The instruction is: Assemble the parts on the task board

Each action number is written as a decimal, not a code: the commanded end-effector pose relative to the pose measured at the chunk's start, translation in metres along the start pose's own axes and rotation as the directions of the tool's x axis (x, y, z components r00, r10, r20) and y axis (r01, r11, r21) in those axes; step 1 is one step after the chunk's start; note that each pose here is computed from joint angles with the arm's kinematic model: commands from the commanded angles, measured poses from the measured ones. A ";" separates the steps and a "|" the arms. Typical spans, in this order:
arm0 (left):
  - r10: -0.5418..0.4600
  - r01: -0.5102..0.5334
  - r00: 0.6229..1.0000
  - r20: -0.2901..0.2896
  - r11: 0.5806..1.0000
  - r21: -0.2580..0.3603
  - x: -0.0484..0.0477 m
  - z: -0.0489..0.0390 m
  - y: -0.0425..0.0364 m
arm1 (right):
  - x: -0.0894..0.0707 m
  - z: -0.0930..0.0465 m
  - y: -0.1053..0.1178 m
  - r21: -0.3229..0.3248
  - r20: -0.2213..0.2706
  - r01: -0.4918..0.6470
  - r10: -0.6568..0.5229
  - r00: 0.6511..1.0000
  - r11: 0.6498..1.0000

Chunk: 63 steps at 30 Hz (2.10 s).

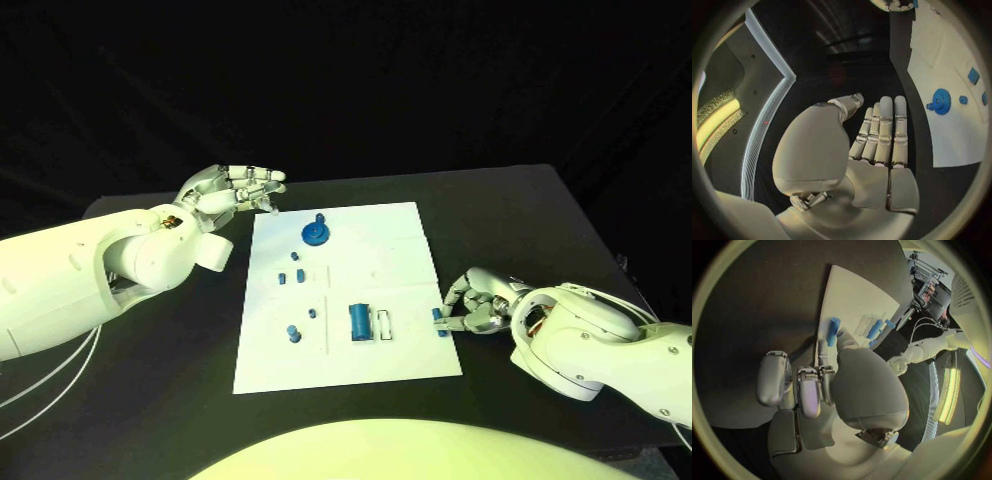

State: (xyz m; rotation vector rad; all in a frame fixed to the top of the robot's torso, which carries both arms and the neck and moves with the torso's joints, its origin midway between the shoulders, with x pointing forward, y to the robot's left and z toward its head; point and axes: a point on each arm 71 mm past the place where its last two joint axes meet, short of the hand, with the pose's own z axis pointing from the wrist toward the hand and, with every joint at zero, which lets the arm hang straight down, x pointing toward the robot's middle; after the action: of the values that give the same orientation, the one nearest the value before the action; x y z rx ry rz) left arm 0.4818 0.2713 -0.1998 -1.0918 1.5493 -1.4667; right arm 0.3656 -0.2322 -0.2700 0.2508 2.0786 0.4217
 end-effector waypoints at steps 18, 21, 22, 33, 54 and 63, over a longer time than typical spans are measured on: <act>0.004 -0.004 1.000 -0.014 1.000 -0.001 -0.0002 -0.0010 -0.0001 | 0.022 0.011 -0.003 0.011 -0.143 0.119 -0.116 0.983 0.993; 0.003 -0.003 1.000 -0.015 1.000 -0.003 -0.0005 -0.0012 -0.0001 | 0.025 0.012 -0.002 0.004 -0.144 0.134 -0.132 0.981 0.991; 0.003 -0.003 1.000 -0.016 1.000 -0.004 -0.0004 -0.0012 0.0000 | 0.026 0.012 -0.002 0.002 -0.143 0.136 -0.135 0.981 0.991; 0.008 -0.008 1.000 -0.019 1.000 -0.007 -0.0001 -0.0013 0.0001 | 0.026 0.011 0.011 -0.028 -0.069 0.080 -0.081 0.994 0.996; 0.020 -0.021 1.000 -0.016 1.000 -0.019 0.0002 -0.0025 0.0006 | 0.024 0.005 0.057 -0.122 -0.086 -0.262 0.253 0.964 0.957; 0.018 -0.018 1.000 -0.026 1.000 -0.017 0.0033 -0.0019 0.0004 | 0.032 0.012 0.065 -0.125 -0.131 -0.230 0.214 0.968 0.965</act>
State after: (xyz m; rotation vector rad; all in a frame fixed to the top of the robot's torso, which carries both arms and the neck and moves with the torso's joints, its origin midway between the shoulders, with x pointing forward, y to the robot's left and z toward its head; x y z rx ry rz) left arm 0.4793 0.2718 -0.2008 -1.0842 1.5823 -1.4469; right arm 0.3614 -0.1614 -0.2725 0.3993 2.0981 0.7195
